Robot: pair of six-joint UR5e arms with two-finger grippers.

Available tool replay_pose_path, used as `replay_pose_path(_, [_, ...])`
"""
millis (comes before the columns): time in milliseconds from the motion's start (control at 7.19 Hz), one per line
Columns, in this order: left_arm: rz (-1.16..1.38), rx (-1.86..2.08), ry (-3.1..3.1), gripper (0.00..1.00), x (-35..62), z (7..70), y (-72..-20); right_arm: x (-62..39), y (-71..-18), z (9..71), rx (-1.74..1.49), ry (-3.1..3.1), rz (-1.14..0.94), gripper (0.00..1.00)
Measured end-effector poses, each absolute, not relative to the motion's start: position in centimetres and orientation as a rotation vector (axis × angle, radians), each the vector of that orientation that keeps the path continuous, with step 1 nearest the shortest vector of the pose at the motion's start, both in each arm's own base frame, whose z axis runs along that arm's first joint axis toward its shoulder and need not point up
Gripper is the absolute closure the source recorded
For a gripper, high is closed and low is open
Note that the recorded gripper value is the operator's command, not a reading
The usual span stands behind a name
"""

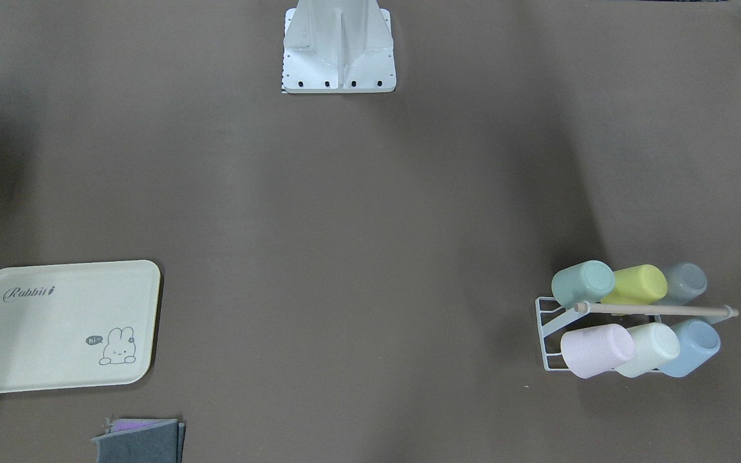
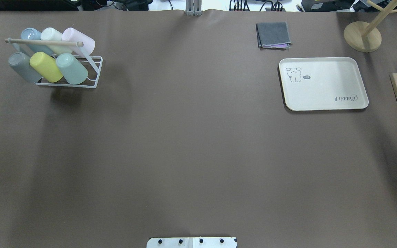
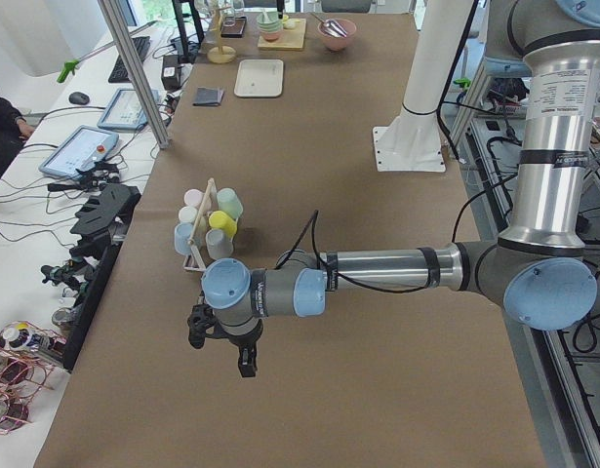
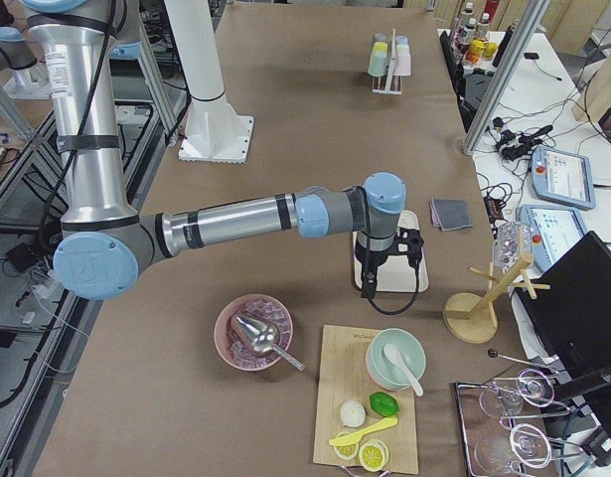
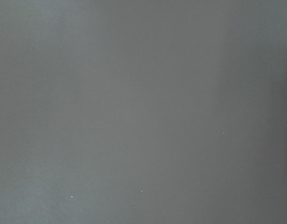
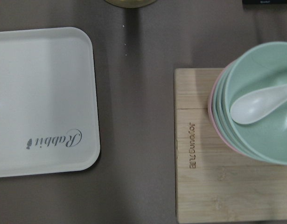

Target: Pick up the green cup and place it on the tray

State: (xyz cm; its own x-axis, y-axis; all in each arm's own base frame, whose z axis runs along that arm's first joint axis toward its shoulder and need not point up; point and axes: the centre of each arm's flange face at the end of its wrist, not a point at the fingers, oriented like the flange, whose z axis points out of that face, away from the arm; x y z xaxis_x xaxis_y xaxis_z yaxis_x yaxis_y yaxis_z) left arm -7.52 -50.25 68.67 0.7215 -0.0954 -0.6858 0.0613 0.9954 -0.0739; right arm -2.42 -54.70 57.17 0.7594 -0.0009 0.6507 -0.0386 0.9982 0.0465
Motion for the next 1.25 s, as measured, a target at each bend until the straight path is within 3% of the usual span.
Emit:
replay_pose_path(278, [-0.075,-0.007,0.761,0.02,-7.5,66.4,-50.8,-4.4,-57.7,62.6,0.128,-0.742,-0.017,0.00])
replay_pose_path(696, [-0.070,0.028,0.776,0.02,-5.1,56.9,-50.9,-9.8,-63.9,61.0,0.095,-0.834,0.036,0.01])
replay_pose_path(1253, [-0.102,0.034,0.819,0.02,4.1,45.4,-49.9,-12.5,-64.5,65.6,0.093,-0.899,-0.001,0.03])
